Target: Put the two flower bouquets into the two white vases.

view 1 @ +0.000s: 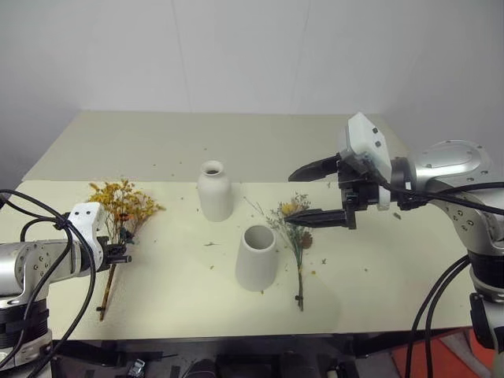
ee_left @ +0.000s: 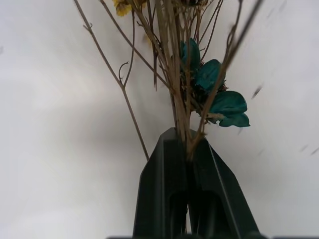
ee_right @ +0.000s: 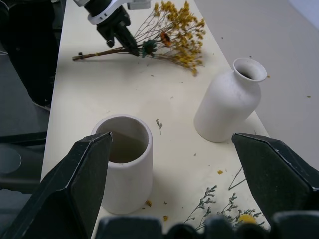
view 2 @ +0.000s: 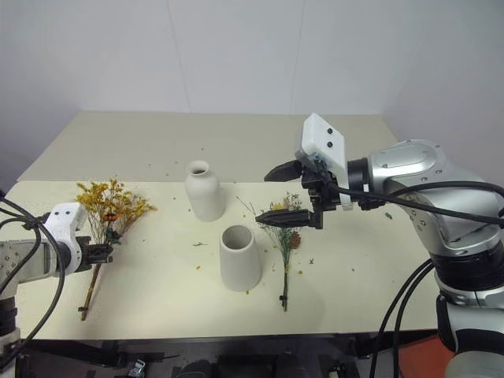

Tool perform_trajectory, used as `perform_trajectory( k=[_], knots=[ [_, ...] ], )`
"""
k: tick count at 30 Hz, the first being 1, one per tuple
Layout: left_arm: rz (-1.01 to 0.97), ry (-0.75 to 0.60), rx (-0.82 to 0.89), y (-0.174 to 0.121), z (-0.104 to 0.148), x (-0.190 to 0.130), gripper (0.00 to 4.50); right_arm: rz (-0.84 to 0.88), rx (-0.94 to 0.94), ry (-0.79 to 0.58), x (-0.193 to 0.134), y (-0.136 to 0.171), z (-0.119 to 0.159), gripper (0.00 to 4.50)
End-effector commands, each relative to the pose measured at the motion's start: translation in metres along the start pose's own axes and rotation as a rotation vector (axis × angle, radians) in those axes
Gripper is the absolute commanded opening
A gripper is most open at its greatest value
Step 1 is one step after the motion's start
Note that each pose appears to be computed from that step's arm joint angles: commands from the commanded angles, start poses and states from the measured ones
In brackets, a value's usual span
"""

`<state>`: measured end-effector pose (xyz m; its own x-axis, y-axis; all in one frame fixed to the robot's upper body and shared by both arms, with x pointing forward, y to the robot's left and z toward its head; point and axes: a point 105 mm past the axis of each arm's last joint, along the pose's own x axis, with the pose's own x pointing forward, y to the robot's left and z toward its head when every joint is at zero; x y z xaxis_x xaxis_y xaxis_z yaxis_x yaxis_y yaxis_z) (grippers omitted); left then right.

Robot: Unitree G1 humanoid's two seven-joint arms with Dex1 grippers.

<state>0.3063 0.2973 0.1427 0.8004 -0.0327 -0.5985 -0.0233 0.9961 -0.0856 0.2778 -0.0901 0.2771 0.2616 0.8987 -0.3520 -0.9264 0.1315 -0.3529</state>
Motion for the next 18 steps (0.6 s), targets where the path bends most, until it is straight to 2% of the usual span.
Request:
perform_trajectory(
  k=[1,3,9,12,18],
  knots=[
    [-0.030,-0.331,0.034,-0.009,0.063,-0.024,0.05,-0.026,-0.051,-0.022,-0.008,0.001,0.011,4.50],
    [-0.083,-0.449,0.080,-0.019,0.086,-0.033,0.05,-0.037,-0.053,-0.023,-0.008,0.001,0.010,4.50],
    [-0.318,-0.679,0.212,-0.053,0.132,-0.059,0.05,-0.077,-0.043,-0.022,-0.007,-0.001,0.008,4.50],
    [-0.468,-0.787,0.196,-0.067,0.155,-0.066,0.05,-0.114,-0.031,-0.018,-0.007,-0.003,0.006,4.50],
    [-0.673,-0.959,0.110,-0.077,0.195,-0.072,0.05,-0.211,-0.004,-0.029,-0.009,-0.010,0.004,4.50]
  ],
)
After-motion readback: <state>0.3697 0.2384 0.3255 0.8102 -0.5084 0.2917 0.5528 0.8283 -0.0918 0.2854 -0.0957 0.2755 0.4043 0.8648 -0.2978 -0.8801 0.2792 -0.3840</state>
